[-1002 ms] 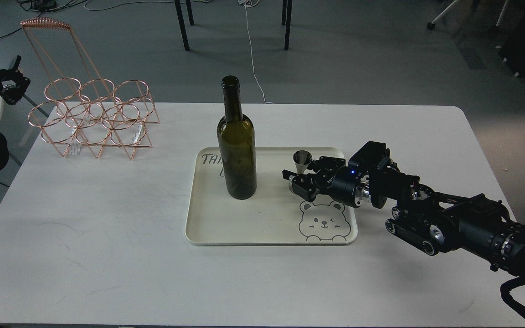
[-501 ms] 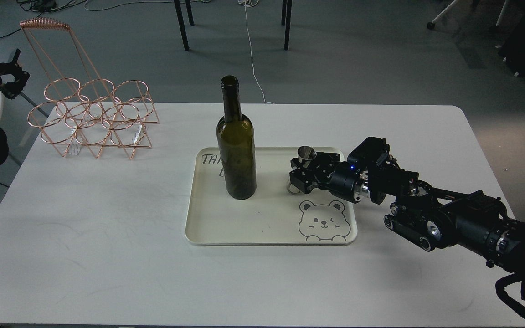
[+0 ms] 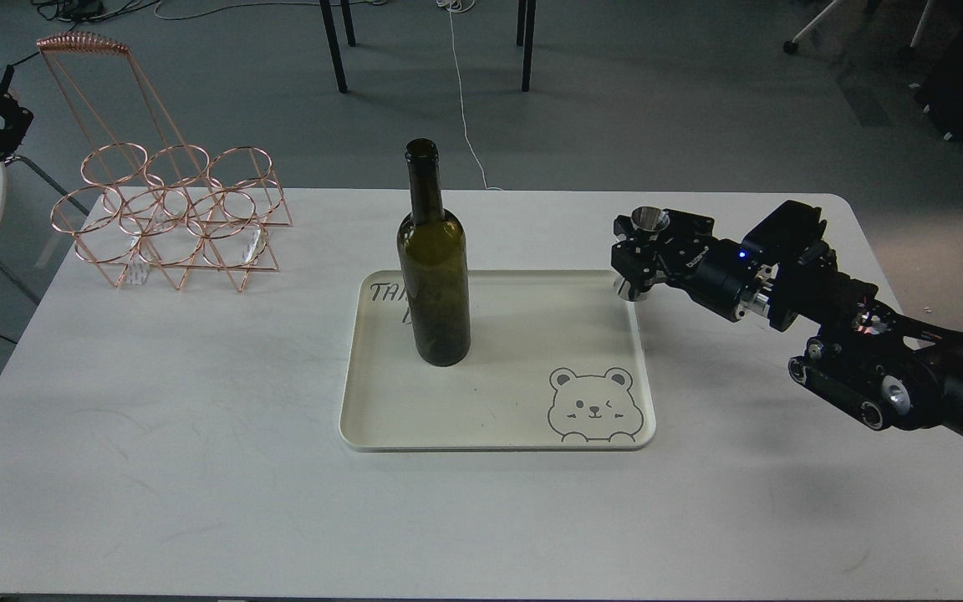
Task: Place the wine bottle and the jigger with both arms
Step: 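Lift the jigger with the right gripper and carry it off the tray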
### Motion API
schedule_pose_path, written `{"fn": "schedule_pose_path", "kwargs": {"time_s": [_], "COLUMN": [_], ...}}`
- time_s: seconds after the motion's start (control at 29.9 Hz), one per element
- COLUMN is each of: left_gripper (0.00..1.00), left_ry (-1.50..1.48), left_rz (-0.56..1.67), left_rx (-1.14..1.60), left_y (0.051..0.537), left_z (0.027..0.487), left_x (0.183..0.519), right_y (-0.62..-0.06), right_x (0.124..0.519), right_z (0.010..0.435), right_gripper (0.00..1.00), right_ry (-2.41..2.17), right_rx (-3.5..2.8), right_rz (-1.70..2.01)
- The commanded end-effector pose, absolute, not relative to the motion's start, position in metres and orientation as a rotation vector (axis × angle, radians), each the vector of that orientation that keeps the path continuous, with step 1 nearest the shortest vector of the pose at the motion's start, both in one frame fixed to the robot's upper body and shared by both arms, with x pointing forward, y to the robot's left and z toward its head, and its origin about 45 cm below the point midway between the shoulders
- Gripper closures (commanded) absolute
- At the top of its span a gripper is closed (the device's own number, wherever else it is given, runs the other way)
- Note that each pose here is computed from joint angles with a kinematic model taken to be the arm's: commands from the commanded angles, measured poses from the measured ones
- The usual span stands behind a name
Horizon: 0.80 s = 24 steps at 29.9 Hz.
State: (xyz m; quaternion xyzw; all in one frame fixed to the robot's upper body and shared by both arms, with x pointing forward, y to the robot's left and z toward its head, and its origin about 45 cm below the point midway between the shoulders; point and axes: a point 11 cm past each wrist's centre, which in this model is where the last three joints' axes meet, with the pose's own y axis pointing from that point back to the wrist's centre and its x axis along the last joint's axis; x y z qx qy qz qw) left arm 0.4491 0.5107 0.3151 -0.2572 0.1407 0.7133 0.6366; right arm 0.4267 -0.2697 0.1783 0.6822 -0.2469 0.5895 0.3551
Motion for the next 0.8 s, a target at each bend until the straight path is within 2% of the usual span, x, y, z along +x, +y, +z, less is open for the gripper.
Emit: {"fn": "schedule_pose_path", "kwargs": {"time_s": [0.0, 0.17, 0.53, 0.77], "left_gripper": [0.02, 0.02, 0.02, 0.02], "left_ry": [0.312, 0.306, 0.309, 0.311], "left_rz": [1.632, 1.63, 1.63, 1.629], "left_rx": [-0.586, -0.588, -0.583, -0.58], "left_y": [0.514, 0.512, 0.51, 0.51], "left_z": [0.318, 0.323, 0.322, 0.322], "left_x": [0.448, 0.451, 0.452, 0.452], "right_y": [-0.318, -0.359, -0.393, -0.384], "right_x": [0.424, 0.41, 0.387, 0.377], "right_z": [0.183, 0.175, 0.141, 0.122], "right_gripper": [0.99, 0.99, 0.98, 0.94], "right_ry": [-0.726, -0.804, -0.831, -0.866], "right_rx": [1.699, 1.657, 1.604, 1.653], "right_rz": [1.451, 1.356, 1.245, 1.178]}}
